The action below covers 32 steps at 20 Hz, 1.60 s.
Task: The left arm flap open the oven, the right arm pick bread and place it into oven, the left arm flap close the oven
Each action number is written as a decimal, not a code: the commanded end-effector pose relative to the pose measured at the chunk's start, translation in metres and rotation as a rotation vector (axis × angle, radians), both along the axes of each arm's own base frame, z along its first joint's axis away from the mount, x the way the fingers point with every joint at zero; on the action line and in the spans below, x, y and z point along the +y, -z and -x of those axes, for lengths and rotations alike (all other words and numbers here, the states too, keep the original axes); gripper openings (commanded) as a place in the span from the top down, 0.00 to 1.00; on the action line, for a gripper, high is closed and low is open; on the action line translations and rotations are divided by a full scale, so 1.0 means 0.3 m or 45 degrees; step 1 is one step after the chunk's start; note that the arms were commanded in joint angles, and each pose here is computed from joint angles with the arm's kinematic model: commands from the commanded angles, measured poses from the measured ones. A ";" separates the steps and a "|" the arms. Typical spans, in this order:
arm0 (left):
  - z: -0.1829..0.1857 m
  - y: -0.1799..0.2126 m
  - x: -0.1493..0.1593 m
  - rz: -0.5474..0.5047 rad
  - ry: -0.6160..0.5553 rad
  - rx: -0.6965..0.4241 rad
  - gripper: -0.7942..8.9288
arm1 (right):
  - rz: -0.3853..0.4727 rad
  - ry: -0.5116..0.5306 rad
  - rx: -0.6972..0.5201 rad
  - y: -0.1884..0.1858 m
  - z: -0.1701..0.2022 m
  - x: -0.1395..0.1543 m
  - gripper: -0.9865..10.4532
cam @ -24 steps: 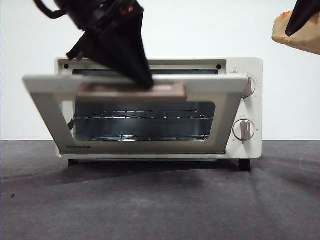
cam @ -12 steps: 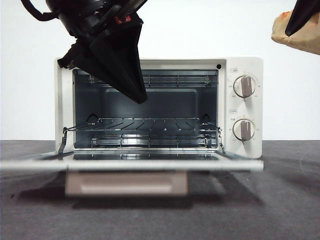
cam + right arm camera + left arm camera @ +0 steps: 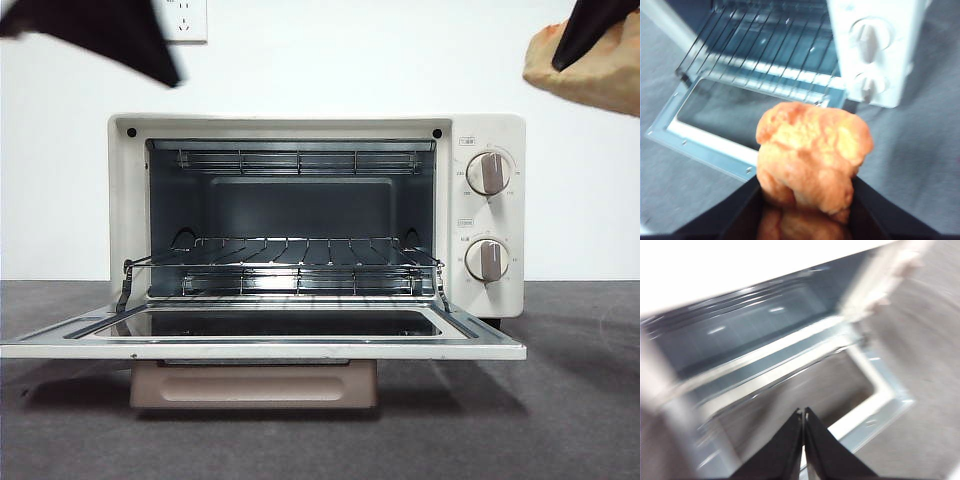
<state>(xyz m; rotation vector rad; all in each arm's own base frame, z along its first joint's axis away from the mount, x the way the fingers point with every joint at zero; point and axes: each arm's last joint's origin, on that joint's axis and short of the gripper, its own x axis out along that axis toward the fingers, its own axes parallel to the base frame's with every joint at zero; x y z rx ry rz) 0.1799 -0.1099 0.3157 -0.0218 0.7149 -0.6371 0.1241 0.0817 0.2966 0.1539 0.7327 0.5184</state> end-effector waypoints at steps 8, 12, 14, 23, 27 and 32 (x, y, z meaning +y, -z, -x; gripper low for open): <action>0.175 0.123 0.173 -0.045 -0.140 0.069 0.90 | -0.298 -0.262 0.085 0.020 -0.140 0.165 0.74; 0.183 0.117 0.176 -0.035 -0.140 0.049 0.90 | -0.386 -0.260 0.099 0.080 -0.227 0.278 0.74; 0.183 0.117 0.176 -0.035 -0.140 0.049 0.90 | -0.403 -0.198 0.096 0.119 -0.270 0.319 0.74; 0.182 0.115 0.176 -0.037 -0.134 0.037 0.90 | -0.388 0.197 -0.078 0.248 -0.410 0.396 0.74; 0.182 0.116 0.176 -0.043 -0.127 0.033 0.90 | -0.354 0.281 -0.104 0.285 -0.435 0.407 0.71; 0.182 0.116 0.176 -0.053 -0.119 0.028 0.90 | -0.326 0.303 -0.094 0.309 -0.443 0.411 0.68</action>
